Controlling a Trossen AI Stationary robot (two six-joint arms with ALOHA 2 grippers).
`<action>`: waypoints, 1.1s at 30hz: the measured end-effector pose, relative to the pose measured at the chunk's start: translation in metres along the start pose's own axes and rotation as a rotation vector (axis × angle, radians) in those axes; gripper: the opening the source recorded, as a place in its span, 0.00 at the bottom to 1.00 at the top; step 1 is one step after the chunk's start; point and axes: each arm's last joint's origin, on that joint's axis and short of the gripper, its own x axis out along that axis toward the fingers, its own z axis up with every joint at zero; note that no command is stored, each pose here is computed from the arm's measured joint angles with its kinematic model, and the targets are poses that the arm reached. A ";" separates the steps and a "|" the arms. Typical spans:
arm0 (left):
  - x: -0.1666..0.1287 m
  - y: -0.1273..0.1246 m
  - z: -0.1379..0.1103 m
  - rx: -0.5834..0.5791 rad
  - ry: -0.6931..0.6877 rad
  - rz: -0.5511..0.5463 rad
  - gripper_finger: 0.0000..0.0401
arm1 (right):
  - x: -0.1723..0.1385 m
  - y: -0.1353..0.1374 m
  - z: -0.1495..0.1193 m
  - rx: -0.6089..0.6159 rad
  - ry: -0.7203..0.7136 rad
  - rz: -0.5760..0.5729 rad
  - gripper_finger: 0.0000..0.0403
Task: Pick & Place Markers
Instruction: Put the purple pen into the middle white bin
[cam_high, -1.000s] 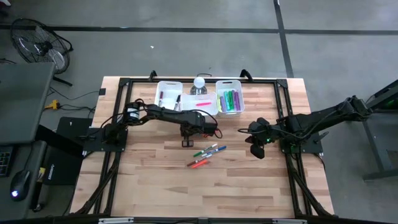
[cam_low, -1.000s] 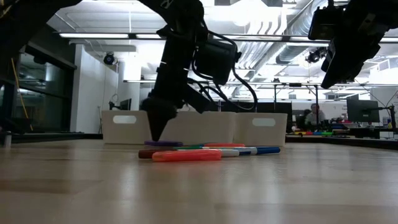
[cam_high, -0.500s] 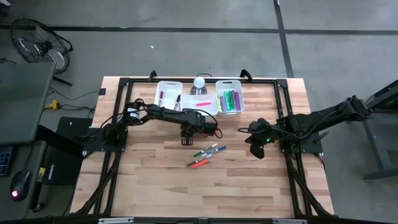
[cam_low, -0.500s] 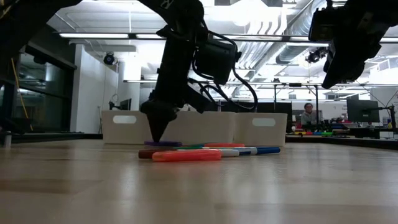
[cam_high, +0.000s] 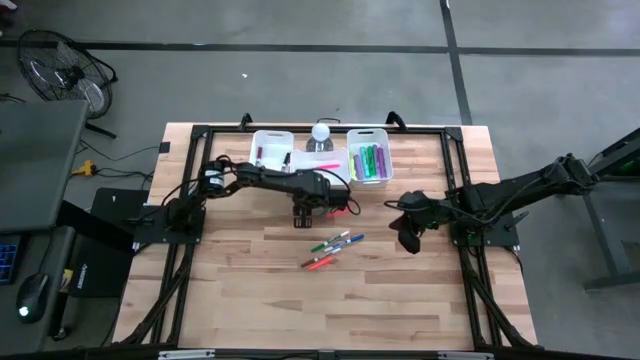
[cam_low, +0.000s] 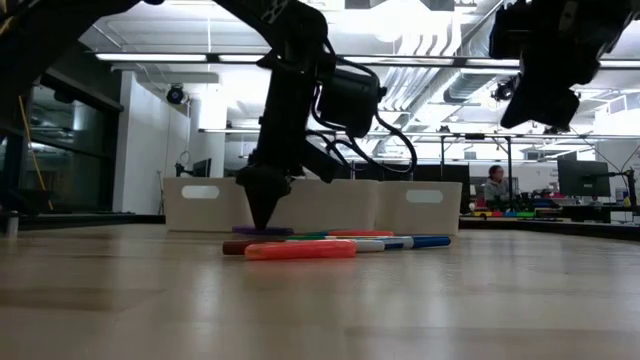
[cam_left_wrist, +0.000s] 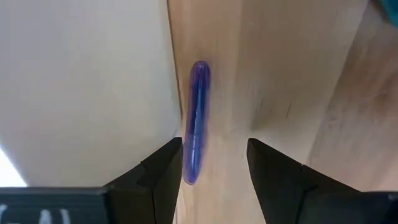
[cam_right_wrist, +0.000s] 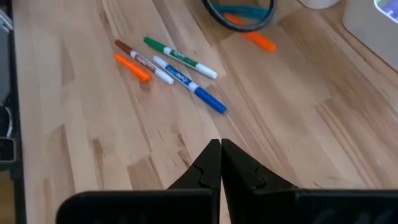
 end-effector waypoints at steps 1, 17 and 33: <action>0.001 0.001 0.000 0.004 -0.001 -0.001 0.44 | 0.000 0.001 0.001 0.002 -0.007 0.006 0.00; 0.004 0.011 0.001 0.090 -0.012 -0.081 0.44 | 0.000 0.004 0.004 0.060 -0.043 0.044 0.00; 0.006 0.013 0.004 0.053 -0.034 0.025 0.44 | 0.000 0.004 0.004 0.085 -0.043 0.044 0.00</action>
